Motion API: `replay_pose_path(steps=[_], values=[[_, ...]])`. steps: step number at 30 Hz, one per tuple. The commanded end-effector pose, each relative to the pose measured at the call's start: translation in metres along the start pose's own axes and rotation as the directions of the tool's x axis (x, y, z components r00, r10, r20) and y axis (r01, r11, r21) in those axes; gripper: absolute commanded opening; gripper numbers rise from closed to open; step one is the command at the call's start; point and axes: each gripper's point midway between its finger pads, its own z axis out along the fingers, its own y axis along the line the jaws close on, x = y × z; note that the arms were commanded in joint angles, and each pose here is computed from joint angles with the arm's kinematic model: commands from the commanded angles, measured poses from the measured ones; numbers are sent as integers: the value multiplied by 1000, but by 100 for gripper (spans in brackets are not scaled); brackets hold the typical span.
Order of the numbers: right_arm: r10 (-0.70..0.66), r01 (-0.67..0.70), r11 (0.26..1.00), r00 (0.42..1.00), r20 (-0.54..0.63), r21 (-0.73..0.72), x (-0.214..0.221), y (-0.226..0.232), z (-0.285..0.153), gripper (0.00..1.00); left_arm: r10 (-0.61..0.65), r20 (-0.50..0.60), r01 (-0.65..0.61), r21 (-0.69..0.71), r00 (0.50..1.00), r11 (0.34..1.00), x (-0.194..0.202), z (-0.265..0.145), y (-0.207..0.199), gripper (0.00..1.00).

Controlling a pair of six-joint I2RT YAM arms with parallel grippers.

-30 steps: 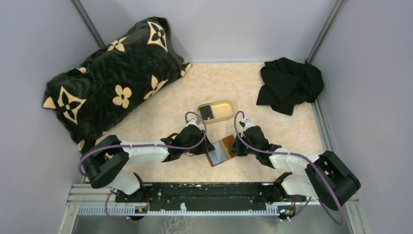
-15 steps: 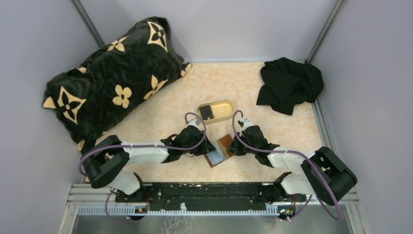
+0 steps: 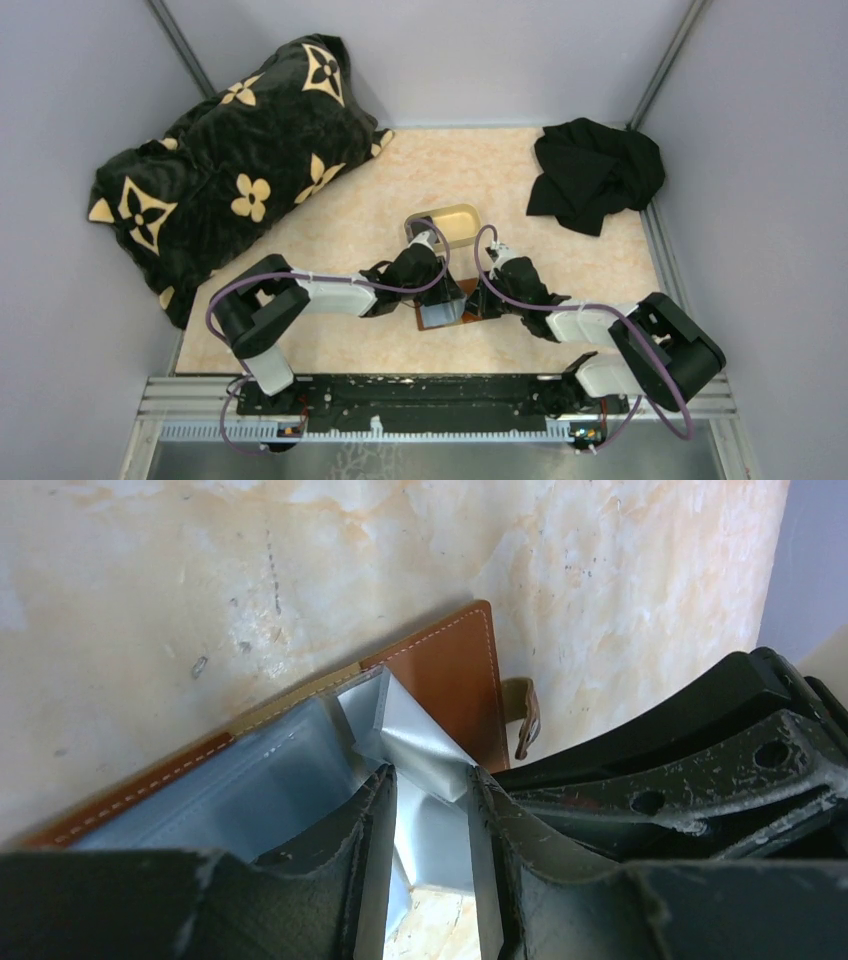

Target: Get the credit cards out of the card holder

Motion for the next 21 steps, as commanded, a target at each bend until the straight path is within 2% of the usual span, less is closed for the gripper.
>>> replay_pose_path(steps=[1,7,13,21], values=[[14,-14,1000,999,-36,10,15,-7,-1,0,38,-10,-37,45,999,998,-1,7,-15,39],[-24,24,999,1000,19,32,-5,0,-13,0,45,-26,-45,-4,999,999,5,20,0,39],[-78,73,997,977,196,30,-50,23,-53,0,43,-46,-44,-23,998,999,12,28,9,39],[-71,74,997,984,164,-11,-44,29,-52,0,38,-54,-39,-11,998,999,12,32,5,39]])
